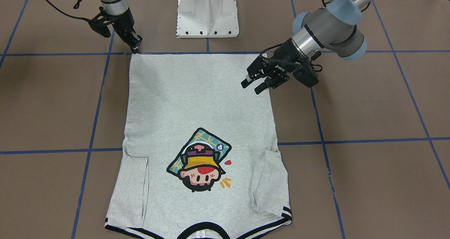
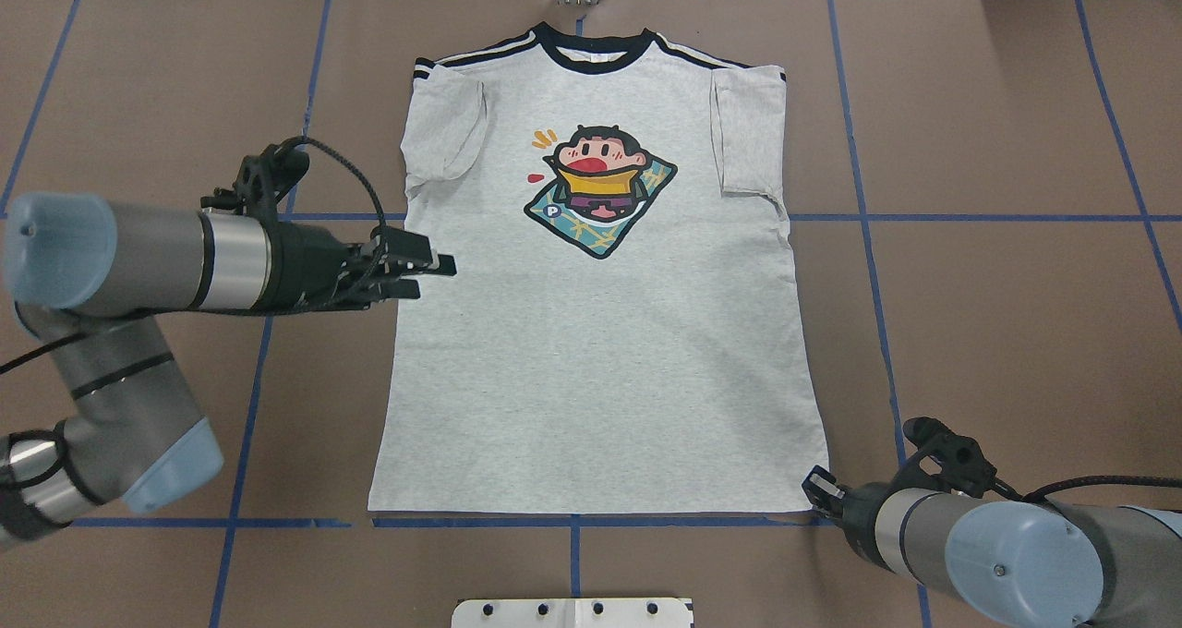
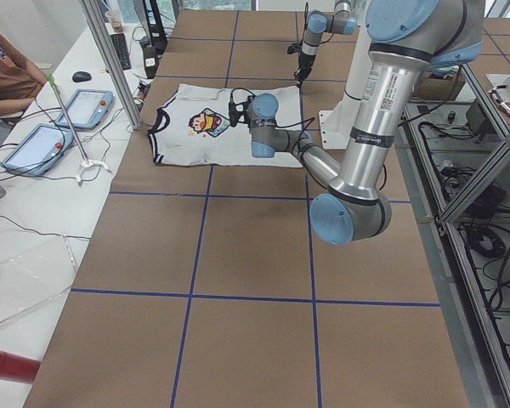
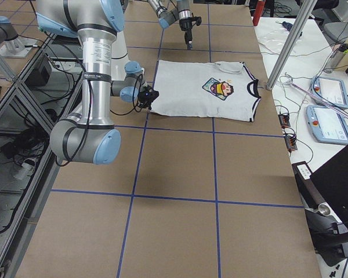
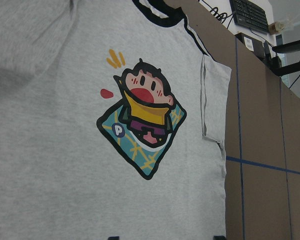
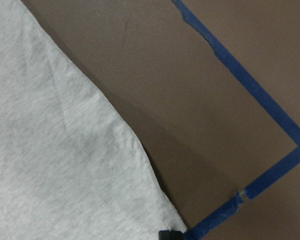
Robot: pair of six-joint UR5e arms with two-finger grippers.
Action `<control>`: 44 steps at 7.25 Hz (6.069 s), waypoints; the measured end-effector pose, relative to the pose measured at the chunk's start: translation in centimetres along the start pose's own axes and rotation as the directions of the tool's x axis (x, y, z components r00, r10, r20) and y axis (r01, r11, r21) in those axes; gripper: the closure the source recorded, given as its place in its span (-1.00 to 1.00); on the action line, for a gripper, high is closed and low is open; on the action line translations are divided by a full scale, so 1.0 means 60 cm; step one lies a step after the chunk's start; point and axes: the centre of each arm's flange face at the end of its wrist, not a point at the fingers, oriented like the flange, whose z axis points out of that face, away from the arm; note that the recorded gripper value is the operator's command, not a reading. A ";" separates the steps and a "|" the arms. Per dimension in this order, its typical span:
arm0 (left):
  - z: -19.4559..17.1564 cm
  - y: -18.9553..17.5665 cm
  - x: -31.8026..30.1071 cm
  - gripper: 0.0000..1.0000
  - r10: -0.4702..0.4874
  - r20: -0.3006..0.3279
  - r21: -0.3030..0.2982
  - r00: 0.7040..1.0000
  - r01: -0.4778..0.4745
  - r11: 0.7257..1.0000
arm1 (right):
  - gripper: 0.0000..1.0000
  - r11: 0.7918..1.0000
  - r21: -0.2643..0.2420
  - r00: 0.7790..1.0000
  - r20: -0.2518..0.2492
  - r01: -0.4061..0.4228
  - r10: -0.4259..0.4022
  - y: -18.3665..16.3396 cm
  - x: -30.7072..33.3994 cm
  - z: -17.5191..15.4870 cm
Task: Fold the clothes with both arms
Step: 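Lower the left gripper to the other hem corner and grasp both corners, then lift the hem with both grippers and fold it up toward the collar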
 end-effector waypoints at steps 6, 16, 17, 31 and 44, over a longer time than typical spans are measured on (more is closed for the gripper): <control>-0.036 0.212 -0.085 -0.37 -0.176 0.387 0.101 0.905 0.148 0.984 | 1.00 0.999 -0.030 0.999 0.036 -0.012 0.013 -0.002 -0.022 -0.035; 0.088 0.281 -0.131 1.00 -0.187 0.560 0.111 0.807 0.150 0.982 | 1.00 0.999 -0.039 0.999 0.037 -0.014 0.015 -0.001 -0.022 -0.041; 0.087 0.281 -0.131 1.00 -0.187 0.562 0.112 0.806 0.150 0.982 | 1.00 0.999 -0.040 0.999 0.036 -0.014 0.015 -0.001 -0.022 -0.041; -0.097 0.206 0.117 1.00 -0.057 0.405 0.079 0.913 0.028 0.997 | 1.00 0.993 -0.113 0.997 0.072 -0.026 0.034 -0.177 -0.122 -0.205; 0.124 -0.362 0.012 1.00 0.072 0.548 0.320 0.833 -0.288 0.902 | 1.00 0.982 0.175 0.996 -0.058 0.075 -0.066 -0.567 -0.554 0.028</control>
